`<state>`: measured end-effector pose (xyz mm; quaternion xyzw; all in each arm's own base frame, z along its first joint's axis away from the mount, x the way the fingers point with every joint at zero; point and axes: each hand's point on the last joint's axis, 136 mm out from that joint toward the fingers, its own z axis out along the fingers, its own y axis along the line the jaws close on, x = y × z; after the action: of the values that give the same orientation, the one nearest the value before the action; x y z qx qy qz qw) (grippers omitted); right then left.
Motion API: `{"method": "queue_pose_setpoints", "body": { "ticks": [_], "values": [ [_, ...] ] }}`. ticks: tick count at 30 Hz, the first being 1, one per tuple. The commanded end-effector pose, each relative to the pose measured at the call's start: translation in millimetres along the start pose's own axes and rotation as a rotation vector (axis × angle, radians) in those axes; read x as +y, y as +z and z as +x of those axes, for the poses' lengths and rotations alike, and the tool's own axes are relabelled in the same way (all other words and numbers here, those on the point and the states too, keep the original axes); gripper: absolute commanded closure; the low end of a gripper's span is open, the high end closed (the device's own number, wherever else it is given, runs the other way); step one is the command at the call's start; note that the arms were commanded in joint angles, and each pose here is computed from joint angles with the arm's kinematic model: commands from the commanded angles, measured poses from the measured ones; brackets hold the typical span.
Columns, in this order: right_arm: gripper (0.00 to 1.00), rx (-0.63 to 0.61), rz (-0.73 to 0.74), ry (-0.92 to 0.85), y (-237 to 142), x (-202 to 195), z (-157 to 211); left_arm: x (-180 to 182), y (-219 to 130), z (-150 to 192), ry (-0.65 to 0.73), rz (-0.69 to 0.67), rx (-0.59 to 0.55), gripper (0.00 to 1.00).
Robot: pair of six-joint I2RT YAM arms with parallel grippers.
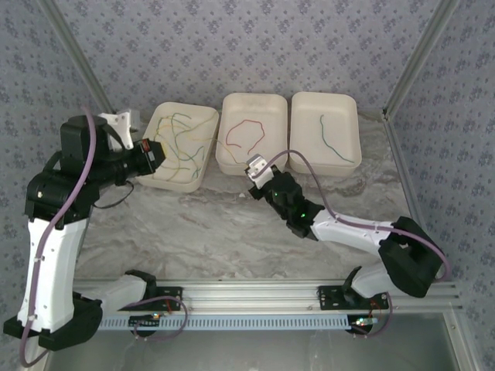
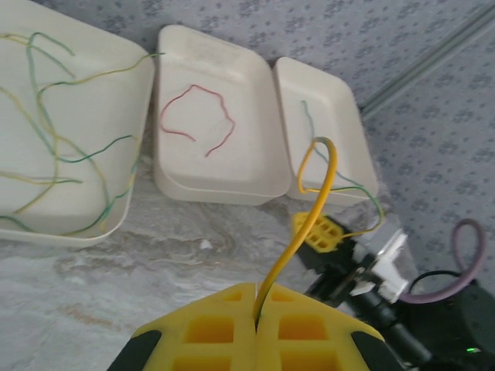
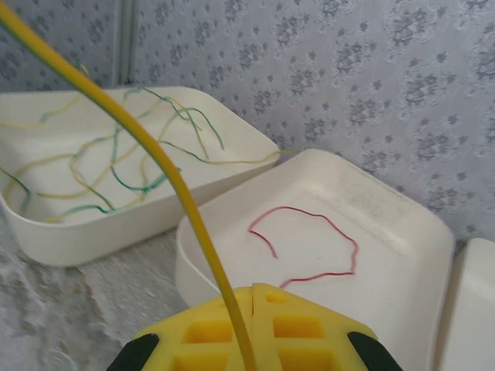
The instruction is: Untangle the cables
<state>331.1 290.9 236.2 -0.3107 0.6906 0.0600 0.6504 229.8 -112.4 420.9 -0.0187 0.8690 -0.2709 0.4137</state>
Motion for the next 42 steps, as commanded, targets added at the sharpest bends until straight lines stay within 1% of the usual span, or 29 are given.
{"method": "queue_pose_setpoints", "body": {
  "ticks": [1, 5, 9, 15, 16, 18, 20, 21, 22, 25, 26, 29, 31, 34, 37, 39, 42],
  "values": [
    [1.00, 0.082, 0.117, -0.158, -1.5, -41.9, 7.7, 27.4, -2.2, 29.6, 0.030, -0.107, 0.078, 1.00],
    [1.00, 0.147, 0.242, -0.245, -4.4, -89.1, 7.2, 50.9, 3.4, 57.0, 0.044, -0.184, 0.149, 1.00],
    [1.00, 0.191, 0.335, -0.252, -5.0, -132.6, 0.6, 70.1, 2.9, 66.0, 0.068, -0.273, 0.174, 1.00],
    [1.00, 0.192, 0.303, -0.221, 10.7, -137.1, -20.2, 88.4, 1.3, 55.2, 0.082, -0.384, 0.122, 1.00],
    [1.00, 0.188, 0.287, -0.202, 13.1, -134.4, -23.1, 91.5, 0.6, 52.9, 0.083, -0.405, 0.113, 1.00],
    [1.00, 0.165, 0.208, -0.159, 20.0, -117.3, -36.4, 94.6, 5.4, 48.4, 0.078, -0.422, 0.097, 1.00],
    [1.00, 0.141, 0.104, -0.105, 30.4, -91.2, -52.0, 92.2, 20.6, 46.5, 0.062, -0.397, 0.098, 1.00],
    [1.00, 0.111, 0.060, -0.056, 37.9, -81.9, -70.5, 91.9, 31.1, 46.4, 0.049, -0.386, 0.107, 1.00],
    [1.00, 0.095, 0.014, -0.016, 45.6, -69.9, -79.7, 92.3, 40.3, 45.7, 0.038, -0.382, 0.111, 1.00],
    [1.00, 0.024, -0.095, 0.119, 78.3, -38.8, -109.6, 97.0, 65.2, 38.4, 0.000, -0.383, 0.079, 1.00],
    [1.00, 0.006, -0.122, 0.172, 90.7, -33.5, -118.7, 100.1, 72.0, 34.8, -0.013, -0.392, 0.066, 1.00],
    [1.00, -0.028, -0.177, 0.333, 134.6, -25.4, -129.3, 112.6, 86.0, 22.3, -0.048, -0.426, 0.021, 1.00],
    [1.00, -0.035, -0.202, 0.388, 161.4, -19.4, -132.7, 123.0, 93.9, 16.4, -0.076, -0.445, 0.004, 1.00],
    [1.00, -0.041, -0.218, 0.436, 200.9, -13.1, -128.4, 146.1, 101.0, 12.2, -0.119, -0.494, -0.010, 1.00],
    [1.00, -0.040, -0.219, 0.449, 238.0, -7.7, -115.1, 173.6, 104.9, 14.8, -0.174, -0.538, -0.006, 1.00],
    [1.00, -0.042, -0.213, 0.441, 261.0, -4.3, -104.9, 189.4, 109.9, 18.2, -0.217, -0.539, 0.000, 1.00],
    [1.00, -0.081, -0.217, 0.460, 286.4, -2.2, -94.8, 206.8, 120.9, 26.2, -0.265, -0.535, 0.026, 1.00]
  ]
}}
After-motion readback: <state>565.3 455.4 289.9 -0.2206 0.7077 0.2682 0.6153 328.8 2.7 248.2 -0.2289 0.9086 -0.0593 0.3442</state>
